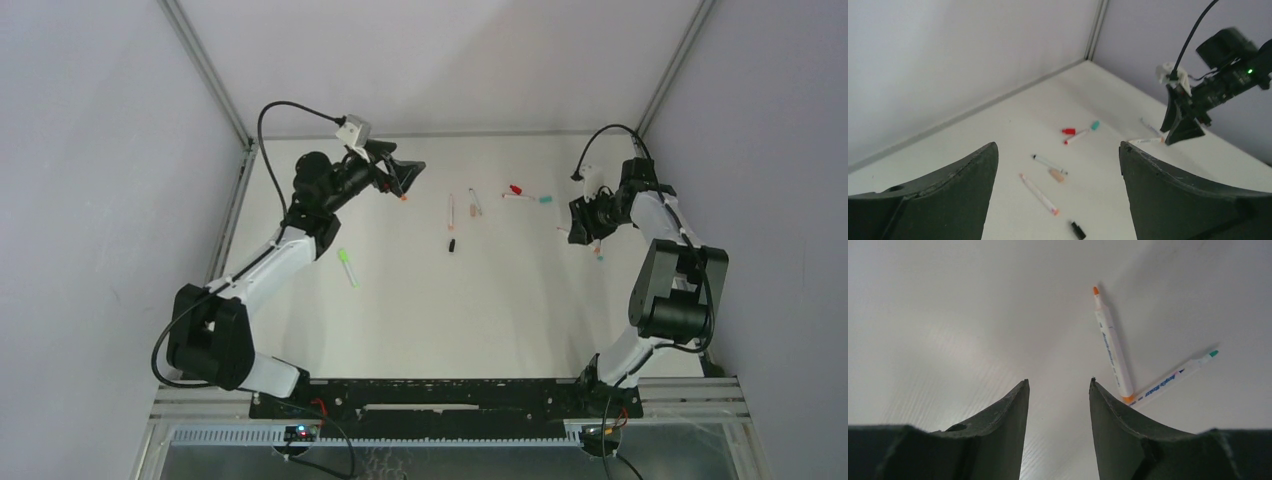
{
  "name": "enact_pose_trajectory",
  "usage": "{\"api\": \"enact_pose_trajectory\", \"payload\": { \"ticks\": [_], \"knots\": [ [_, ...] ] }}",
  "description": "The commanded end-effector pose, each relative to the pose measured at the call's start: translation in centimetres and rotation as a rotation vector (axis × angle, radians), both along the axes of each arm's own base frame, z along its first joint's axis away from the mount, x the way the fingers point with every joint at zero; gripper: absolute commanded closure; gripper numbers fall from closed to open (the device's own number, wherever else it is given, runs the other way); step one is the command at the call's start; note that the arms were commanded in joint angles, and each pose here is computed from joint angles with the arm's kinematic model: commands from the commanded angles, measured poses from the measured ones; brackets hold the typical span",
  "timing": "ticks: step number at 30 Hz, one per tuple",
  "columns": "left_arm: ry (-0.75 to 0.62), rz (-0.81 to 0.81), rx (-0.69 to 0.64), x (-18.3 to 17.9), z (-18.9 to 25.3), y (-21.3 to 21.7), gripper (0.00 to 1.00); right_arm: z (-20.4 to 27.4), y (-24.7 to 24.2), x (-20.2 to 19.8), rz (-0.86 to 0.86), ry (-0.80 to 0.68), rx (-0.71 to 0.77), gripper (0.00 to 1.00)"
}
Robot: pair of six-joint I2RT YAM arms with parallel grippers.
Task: Insert the pens into the pen caps
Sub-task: Move the pen cap to the center of the board.
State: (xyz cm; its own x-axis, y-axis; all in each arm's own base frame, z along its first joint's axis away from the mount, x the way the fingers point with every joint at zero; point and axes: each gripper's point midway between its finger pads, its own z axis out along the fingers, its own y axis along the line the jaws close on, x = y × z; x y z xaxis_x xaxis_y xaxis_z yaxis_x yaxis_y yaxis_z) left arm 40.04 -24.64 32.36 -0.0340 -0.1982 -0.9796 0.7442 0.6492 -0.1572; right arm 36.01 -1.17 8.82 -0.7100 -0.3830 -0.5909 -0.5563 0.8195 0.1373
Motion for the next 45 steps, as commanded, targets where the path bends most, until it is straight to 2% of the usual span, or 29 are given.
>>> {"api": "enact_pose_trajectory", "payload": {
  "ticks": [1, 5, 17, 20, 24, 30, 37, 45],
  "knots": [
    [0.022, -0.003, 0.077, -0.2, -2.2, 0.1, 0.07, -0.9, -1.4, 1.6, -0.057, -0.017, -0.076, 0.46],
    [0.038, -0.009, 0.083, 0.2, -3.0, -0.1, 0.09, -2.1, -1.9, 2.2, -0.07, 0.001, -0.13, 0.45],
    [0.078, 0.012, 0.108, 1.0, -4.4, 0.0, 0.11, -3.6, -2.7, 3.0, -0.144, 0.034, -0.123, 0.46],
    [0.08, 0.018, 0.11, 1.1, -4.5, 0.1, 0.12, -3.1, -2.2, 3.4, -0.155, 0.046, -0.073, 0.49],
    [0.082, 0.019, 0.111, 1.1, -4.6, 0.1, 0.12, -0.5, 1.4, 4.0, -0.081, 0.032, 0.079, 0.55],
    [0.076, 0.04, 0.114, 1.0, -4.5, 0.5, 0.12, 2.6, 7.0, 4.5, 0.047, -0.031, 0.123, 0.55],
    [0.064, 0.065, 0.115, 1.0, -4.2, 1.0, 0.12, 7.3, 11.6, 8.7, 0.105, -0.063, 0.299, 0.56],
    [0.067, 0.124, 0.126, 1.7, -4.8, 2.3, 0.12, 9.3, 17.1, 10.7, 0.17, -0.058, 0.333, 0.57]
  ]
}}
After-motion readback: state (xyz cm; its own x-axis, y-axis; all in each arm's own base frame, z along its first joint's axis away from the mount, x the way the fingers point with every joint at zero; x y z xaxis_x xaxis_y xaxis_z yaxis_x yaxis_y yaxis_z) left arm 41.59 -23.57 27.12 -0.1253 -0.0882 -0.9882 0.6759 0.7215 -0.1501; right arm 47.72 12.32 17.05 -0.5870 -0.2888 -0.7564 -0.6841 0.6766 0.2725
